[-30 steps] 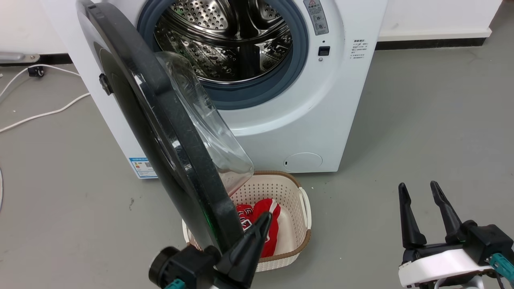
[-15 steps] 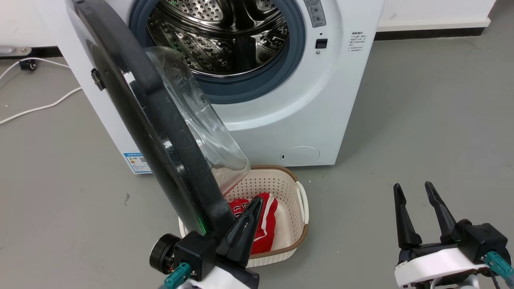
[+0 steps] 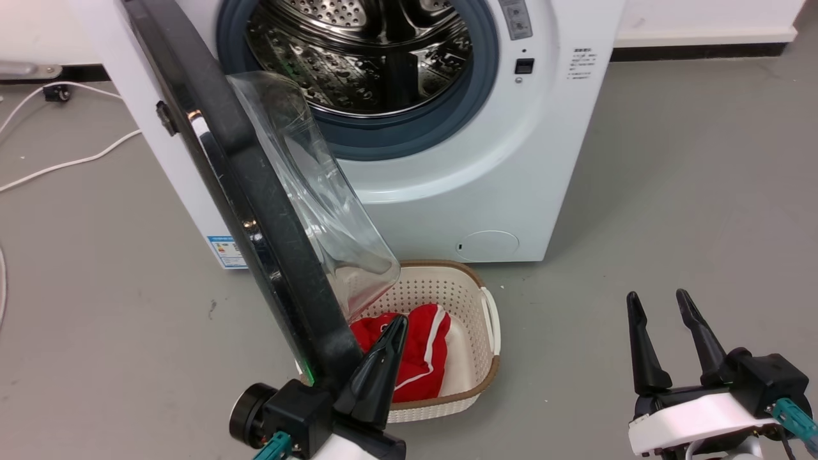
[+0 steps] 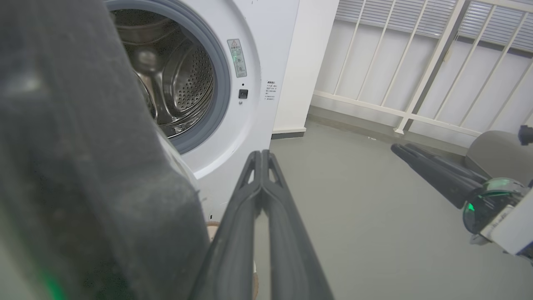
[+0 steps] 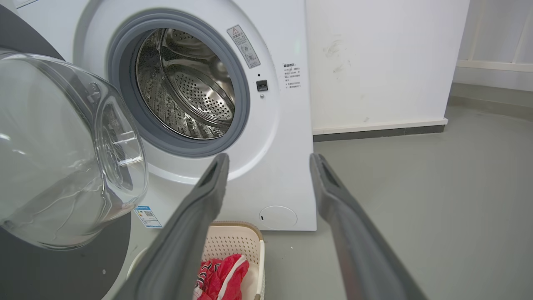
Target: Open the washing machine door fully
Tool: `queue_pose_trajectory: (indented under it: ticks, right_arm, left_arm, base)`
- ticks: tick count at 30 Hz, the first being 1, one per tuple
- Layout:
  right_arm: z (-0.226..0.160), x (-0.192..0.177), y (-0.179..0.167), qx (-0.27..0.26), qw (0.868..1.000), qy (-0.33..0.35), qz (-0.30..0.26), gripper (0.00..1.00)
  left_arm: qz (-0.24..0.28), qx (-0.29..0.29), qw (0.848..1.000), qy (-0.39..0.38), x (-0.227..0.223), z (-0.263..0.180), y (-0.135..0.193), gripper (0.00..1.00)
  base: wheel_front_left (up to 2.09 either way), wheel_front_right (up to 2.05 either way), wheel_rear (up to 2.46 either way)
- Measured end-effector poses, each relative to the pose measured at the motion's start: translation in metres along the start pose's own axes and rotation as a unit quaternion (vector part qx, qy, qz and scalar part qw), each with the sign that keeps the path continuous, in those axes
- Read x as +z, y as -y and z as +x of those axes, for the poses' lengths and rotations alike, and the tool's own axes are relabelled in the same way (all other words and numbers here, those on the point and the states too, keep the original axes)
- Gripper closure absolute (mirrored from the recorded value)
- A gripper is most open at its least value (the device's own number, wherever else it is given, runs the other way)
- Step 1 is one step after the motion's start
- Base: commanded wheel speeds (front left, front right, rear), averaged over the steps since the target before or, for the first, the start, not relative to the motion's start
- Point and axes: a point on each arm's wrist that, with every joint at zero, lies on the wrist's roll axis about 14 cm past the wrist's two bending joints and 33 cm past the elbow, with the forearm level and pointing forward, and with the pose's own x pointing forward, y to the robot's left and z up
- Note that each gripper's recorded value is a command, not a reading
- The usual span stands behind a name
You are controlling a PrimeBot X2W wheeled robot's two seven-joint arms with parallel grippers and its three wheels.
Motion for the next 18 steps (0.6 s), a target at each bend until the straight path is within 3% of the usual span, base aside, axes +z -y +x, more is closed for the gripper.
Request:
queue_pose_trajectory:
  ticks: [10,18]
  right_arm:
    - [0.018,-0.007,-0.033,0.052,0.999,-0.009,0.007,0.00]
    - [0.038,-0.013,-0.082,0.123,0.992,-0.018,0.012,0.00]
  left_arm:
    - [0.009,0.090,0.996,-0.001,0.005,-0.040,-0.035,1.00]
    - [0.022,0.191,0.981,-0.002,0.009,-0.084,-0.074,1.00]
  base:
    - [0.00,0.00,0.00]
    - [0.00,0.00,0.00]
